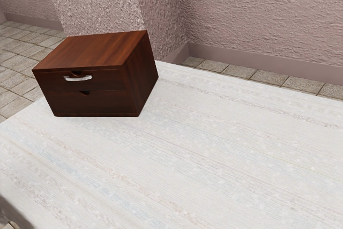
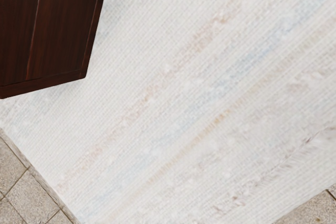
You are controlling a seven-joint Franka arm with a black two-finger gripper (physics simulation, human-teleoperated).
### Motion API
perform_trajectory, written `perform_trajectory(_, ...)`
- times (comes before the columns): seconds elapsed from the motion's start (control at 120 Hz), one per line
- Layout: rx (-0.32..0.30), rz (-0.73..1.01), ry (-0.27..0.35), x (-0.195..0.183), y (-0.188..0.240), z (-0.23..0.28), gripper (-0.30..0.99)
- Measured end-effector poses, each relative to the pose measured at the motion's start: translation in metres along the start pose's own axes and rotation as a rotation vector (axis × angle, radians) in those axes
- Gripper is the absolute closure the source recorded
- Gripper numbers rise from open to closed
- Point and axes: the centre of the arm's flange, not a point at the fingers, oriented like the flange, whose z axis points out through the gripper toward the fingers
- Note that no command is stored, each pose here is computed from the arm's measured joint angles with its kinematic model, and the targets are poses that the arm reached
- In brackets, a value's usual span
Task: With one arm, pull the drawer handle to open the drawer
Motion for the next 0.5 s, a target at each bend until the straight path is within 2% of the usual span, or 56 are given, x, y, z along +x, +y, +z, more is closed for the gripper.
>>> perform_trajectory(0.317, 0.046, -0.030, -0.010, -0.010, -0.015, -0.011, 0.00)
perform_trajectory(0.5, 0.037, -0.014, -0.044, 0.007, -0.029, 0.003, 0.00)
